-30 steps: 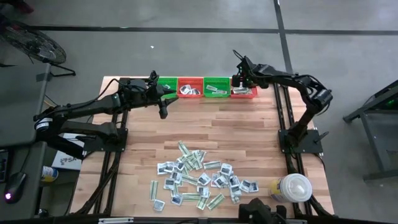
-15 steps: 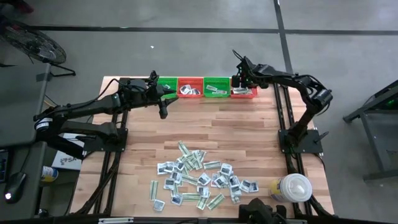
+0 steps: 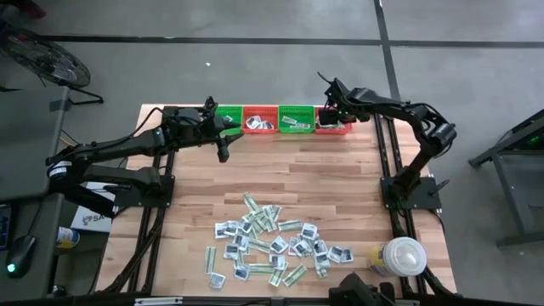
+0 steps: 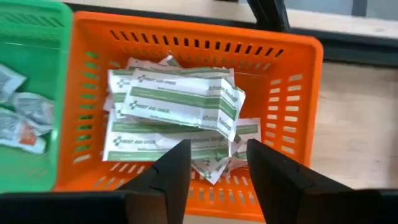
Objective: Pick & Place First Aid Supplies
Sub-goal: Put the green bandage pack in the right orange bin
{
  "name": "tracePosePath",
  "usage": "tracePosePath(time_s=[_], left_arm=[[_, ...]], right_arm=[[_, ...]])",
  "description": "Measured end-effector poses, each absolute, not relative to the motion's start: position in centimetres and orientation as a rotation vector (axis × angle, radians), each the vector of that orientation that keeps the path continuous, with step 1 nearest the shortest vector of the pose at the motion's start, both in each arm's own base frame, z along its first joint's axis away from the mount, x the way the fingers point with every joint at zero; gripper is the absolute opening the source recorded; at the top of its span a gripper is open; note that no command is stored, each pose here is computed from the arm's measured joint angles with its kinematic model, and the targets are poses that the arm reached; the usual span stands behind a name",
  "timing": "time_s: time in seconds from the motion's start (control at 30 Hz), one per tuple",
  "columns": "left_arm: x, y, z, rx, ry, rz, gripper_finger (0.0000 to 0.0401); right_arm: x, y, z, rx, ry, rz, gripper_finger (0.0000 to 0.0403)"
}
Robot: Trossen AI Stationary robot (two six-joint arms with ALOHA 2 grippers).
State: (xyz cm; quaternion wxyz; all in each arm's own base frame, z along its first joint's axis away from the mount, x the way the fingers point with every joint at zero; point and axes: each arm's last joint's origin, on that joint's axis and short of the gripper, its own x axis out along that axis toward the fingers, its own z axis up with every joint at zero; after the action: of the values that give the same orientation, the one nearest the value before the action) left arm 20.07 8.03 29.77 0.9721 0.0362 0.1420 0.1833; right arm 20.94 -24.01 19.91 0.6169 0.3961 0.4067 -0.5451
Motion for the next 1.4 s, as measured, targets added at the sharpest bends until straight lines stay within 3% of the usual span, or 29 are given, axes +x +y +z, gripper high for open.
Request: tracePosePath(time_s=[0.43, 0.83, 1.4], left_arm=[[19.8, 7.9, 28.6, 0.004, 0.398, 0.341, 0.0152], [22.0, 5.9, 23.8, -0.123, 0.737, 0.112, 0.0152], [26.2, 2.1, 17.3, -0.396, 0.990, 0.097, 0.0152]], right_arm=[[20.0, -22.7, 24.0, 0.845, 0.842, -1.128, 0.0186], [20.7, -20.9, 26.9, 0.659, 0.785, -0.829, 0.0188], [20.8, -16.9, 31.1, 0.379, 0.686, -0.606, 0.0188]])
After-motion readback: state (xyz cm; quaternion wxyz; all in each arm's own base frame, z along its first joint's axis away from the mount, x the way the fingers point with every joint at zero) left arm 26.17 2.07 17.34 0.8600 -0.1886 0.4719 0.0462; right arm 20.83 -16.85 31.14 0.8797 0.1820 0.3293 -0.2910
